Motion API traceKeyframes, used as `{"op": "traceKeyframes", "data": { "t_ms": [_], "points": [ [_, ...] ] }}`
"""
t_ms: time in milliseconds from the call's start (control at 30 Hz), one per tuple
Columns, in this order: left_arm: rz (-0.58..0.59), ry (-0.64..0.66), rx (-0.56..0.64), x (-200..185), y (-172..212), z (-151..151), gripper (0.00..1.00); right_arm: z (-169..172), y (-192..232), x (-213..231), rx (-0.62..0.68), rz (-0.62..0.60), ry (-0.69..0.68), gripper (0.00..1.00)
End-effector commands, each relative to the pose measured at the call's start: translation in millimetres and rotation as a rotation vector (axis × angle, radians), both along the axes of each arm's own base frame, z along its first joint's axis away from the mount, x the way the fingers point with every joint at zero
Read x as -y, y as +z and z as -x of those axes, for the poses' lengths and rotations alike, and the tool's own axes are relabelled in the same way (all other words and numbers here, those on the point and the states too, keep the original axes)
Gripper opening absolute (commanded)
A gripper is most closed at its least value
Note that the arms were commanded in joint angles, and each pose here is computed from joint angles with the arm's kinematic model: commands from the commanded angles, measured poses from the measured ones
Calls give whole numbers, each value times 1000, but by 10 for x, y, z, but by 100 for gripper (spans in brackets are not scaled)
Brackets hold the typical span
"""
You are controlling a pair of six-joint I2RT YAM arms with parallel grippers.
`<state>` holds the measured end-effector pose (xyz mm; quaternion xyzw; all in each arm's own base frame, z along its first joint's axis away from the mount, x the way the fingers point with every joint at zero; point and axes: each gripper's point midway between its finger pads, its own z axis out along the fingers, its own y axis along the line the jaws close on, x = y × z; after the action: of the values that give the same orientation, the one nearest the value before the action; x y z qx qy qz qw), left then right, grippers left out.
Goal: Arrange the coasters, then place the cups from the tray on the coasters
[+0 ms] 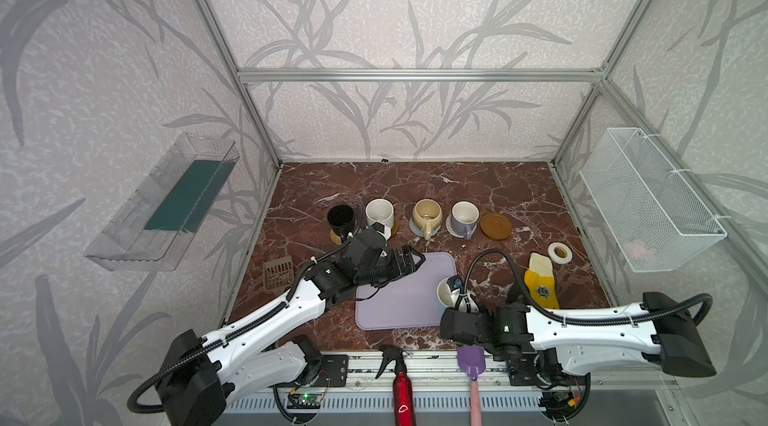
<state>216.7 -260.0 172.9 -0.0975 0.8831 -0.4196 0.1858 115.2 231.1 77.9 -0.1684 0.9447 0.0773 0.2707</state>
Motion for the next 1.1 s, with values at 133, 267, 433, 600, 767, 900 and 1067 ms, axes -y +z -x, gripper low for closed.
{"op": "traceKeyframes", "data": {
  "t_ms": [133,267,433,600,767,900,1067],
  "points": [
    [6,20,-10,-10,-90,9,98,-22,-49,18,9,16,2,42],
    [7,26,-24,-37,-167,42,98,-27,-75,20,9,22,-2,37],
    [40,31,-34,-10,-230,53,98,-30,-92,3,8,27,-5,32],
    [40,22,-43,49,-271,20,98,-35,-117,-22,6,22,0,28],
    [13,-3,-52,95,-293,33,98,-28,-129,-37,0,25,3,23],
    [24,1,-47,109,-280,20,98,-26,-64,-41,-1,32,8,22],
    [36,-18,-56,174,-287,18,98,-59,0,-54,25,12,13,15]
  ]
}}
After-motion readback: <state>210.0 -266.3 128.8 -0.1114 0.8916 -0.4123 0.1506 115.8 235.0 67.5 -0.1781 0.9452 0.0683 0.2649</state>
